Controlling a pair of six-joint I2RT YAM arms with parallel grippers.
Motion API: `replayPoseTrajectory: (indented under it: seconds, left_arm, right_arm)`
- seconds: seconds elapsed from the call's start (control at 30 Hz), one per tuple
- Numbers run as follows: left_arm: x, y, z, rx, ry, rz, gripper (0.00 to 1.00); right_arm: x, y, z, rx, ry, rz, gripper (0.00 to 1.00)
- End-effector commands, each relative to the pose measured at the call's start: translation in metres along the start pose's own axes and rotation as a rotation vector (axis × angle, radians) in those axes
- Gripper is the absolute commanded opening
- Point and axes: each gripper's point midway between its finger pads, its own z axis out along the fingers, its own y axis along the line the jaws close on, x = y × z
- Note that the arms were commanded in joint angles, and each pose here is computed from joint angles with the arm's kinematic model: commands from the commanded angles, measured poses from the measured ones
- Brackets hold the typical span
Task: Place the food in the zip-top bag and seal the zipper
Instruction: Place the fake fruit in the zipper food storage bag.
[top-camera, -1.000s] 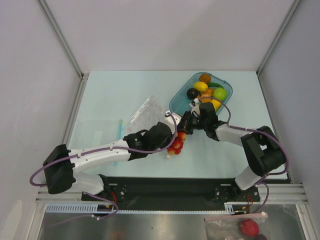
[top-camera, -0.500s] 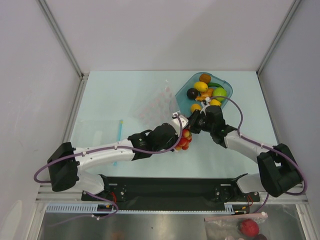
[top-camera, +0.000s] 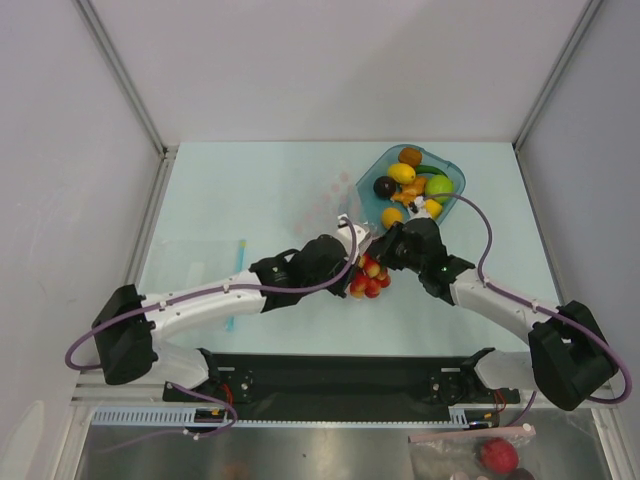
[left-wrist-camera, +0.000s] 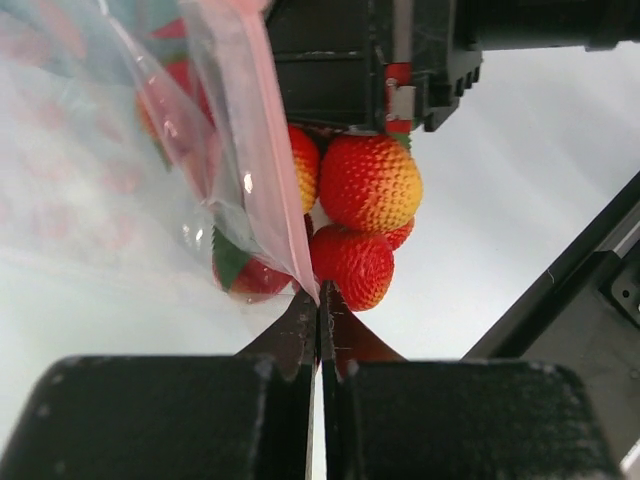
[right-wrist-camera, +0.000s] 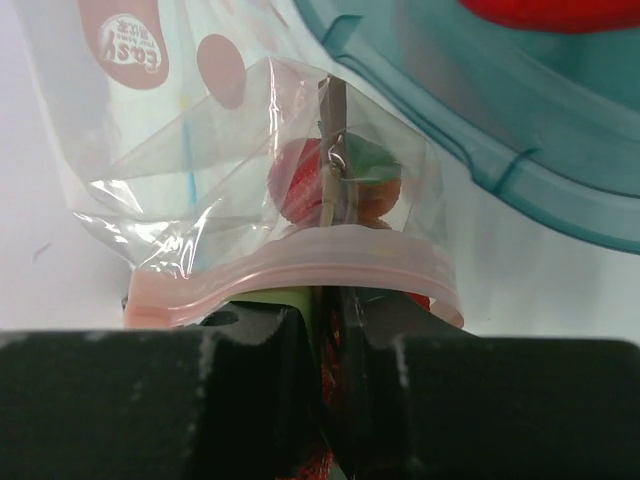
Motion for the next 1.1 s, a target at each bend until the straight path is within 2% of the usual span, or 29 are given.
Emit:
replayPoseTrajectory:
  seconds: [0.0,0.23,0.43,0.53,0.57,0.63,0.77,0.93,1.07]
  left_arm:
    - [-0.018,-0.007,-0.018,0.076,-0.035,-0.079,0.00]
    - [-0.010,-0.016,-0.007,0.135,-0.002,-0.086,0.00]
    - [-0.012,-0.013,0.006,0.116,-0.022,-0.053,0.00]
    - [-0.013,-0.012,0.009,0.116,-0.034,-0.036,0.00]
    - [-0.013,-0.013,0.009,0.121,-0.035,-0.034,0.00]
    - [-0.012,-0.013,0.011,0.134,-0.028,-0.034,0.00]
    - [-0.007,-0.023,0.013,0.229,0.007,-0.075,0.00]
    - [-0.006,-0.016,0.014,0.285,0.027,-0.152,0.00]
    - [-0.004,-0.015,0.010,0.318,0.029,-0.183,0.00]
  right_arm:
    - [-0.036,0.003,-0.002,0.041,-0.151,-0.001,0.03]
    - [-0.043,-0.010,-0.010,0.149,-0.202,0.123,0.00]
    - [-0.048,-0.024,-0.022,0.342,-0.239,0.113,0.00]
    - [-0.055,-0.016,-0.026,0.339,-0.286,0.103,0.05]
    - [-0.052,-0.020,-0.026,0.342,-0.288,0.103,0.13]
    - [-0.051,-0.016,-0.024,0.325,-0.302,0.103,0.16]
    - [-0.045,-0.013,-0.019,0.324,-0.294,0.089,0.27]
    - [-0.039,-0.010,-0.013,0.305,-0.274,0.083,0.29]
    - [-0.026,-0.011,0.000,0.310,-0.234,0.080,0.22]
